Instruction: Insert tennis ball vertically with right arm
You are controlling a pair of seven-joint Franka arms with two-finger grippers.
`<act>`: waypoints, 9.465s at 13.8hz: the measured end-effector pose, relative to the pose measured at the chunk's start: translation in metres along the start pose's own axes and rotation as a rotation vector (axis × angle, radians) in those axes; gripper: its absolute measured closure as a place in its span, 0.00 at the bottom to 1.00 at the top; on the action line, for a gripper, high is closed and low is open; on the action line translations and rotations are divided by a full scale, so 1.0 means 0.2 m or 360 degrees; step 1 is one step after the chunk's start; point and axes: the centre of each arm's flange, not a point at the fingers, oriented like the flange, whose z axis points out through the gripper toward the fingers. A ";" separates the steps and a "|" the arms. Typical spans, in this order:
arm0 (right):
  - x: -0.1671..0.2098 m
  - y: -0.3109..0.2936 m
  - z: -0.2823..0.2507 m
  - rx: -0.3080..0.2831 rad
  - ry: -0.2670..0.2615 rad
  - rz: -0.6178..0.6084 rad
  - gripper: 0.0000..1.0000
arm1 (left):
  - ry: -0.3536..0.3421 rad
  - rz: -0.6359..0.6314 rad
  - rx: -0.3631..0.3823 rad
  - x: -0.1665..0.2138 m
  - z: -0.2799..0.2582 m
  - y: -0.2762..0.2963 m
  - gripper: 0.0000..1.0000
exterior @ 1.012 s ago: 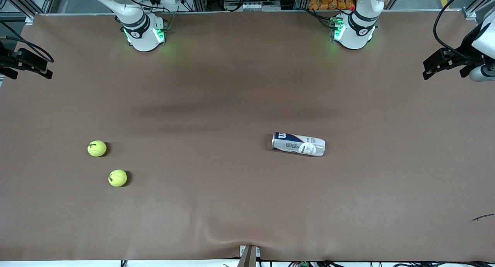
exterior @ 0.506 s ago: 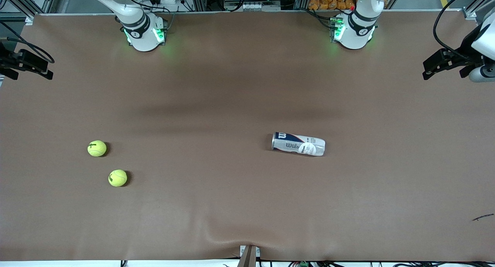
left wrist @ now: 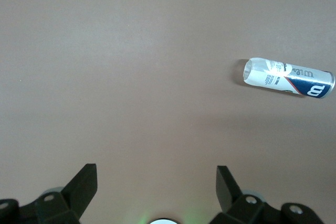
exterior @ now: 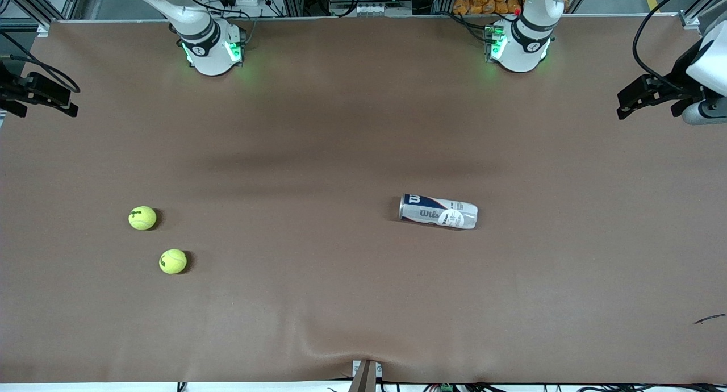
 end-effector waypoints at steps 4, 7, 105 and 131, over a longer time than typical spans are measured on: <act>0.00 0.00 0.00 0.0000 -0.0001 0.0003 0.00 | 0.0000 0.0017 -0.0031 0.00 0.00 0.04 0.00; 0.00 0.00 0.00 0.0000 -0.0001 0.0003 0.00 | -0.0009 0.0029 -0.0032 0.00 0.01 0.06 0.00; 0.67 0.58 2.20 0.0032 -0.0237 -0.0412 0.03 | 0.0105 0.2195 0.0676 -0.11 1.91 2.49 0.28; 0.74 -0.12 1.26 0.0777 -0.0090 -0.0153 0.35 | 0.1414 0.1444 -0.0974 -0.06 2.17 2.59 0.22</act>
